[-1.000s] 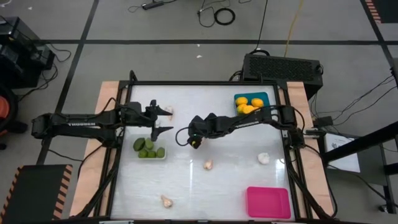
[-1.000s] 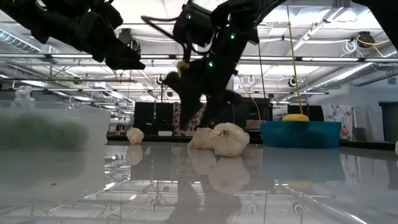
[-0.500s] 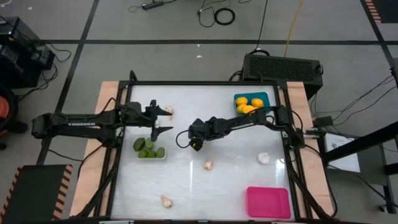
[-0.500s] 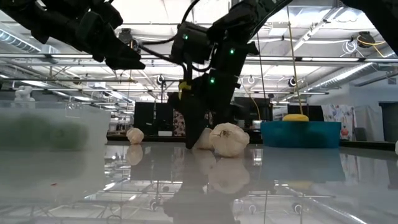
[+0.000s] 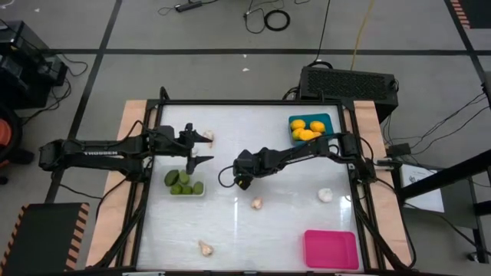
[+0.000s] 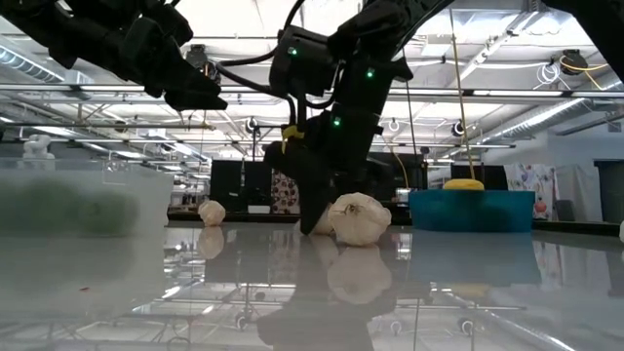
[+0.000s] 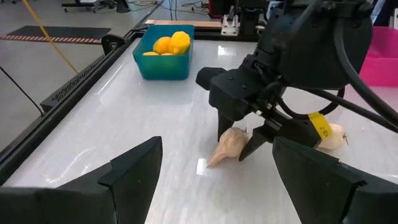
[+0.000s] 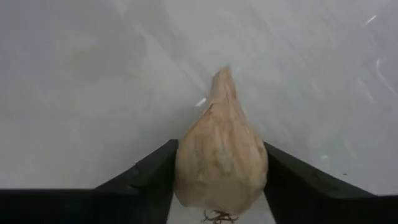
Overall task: Sort produce into baskets
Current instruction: Put the white garlic into the pink bin
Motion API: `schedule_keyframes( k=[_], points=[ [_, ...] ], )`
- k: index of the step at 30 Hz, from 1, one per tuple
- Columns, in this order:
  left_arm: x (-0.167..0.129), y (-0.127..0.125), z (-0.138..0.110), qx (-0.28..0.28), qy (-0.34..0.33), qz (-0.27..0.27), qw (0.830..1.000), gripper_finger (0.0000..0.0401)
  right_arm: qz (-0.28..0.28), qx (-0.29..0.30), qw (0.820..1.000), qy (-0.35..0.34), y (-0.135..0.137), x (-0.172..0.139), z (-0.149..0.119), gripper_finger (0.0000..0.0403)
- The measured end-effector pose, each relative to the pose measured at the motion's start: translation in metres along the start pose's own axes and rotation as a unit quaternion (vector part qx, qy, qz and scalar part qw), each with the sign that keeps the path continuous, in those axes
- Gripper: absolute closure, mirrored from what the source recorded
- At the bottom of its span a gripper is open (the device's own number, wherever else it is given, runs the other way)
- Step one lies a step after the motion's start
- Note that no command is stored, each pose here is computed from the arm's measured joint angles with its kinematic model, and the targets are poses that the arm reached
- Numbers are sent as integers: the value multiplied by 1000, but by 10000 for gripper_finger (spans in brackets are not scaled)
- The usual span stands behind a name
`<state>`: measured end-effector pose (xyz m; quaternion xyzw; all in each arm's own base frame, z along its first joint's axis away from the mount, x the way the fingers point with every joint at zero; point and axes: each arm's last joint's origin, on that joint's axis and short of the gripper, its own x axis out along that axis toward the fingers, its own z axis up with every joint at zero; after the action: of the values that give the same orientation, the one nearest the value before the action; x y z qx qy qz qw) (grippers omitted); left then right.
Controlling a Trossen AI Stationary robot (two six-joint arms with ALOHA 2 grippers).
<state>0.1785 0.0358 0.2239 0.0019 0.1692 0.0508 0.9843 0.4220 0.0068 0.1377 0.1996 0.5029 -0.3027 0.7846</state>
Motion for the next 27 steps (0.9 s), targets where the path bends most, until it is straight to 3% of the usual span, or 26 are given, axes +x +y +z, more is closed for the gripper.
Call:
schedule_keyframes(
  k=[8, 16, 21, 27],
  points=[
    [0, 0, 0, 0, 0, 0, 1000, 89, -7, -16, 1000, 15, 0, -6, 2, 268],
    [0, 0, -4, -3, 23, -1, 1000, 89, -26, -56, 997, 55, 16, -50, 11, 255],
    [0, -1, -8, -5, 42, -2, 999, 89, -6, -80, 985, 153, 33, -87, -7, 253],
    [0, -1, -9, -5, 44, -3, 999, 89, -23, -71, 973, 216, 53, -114, -45, 254]
  ],
)
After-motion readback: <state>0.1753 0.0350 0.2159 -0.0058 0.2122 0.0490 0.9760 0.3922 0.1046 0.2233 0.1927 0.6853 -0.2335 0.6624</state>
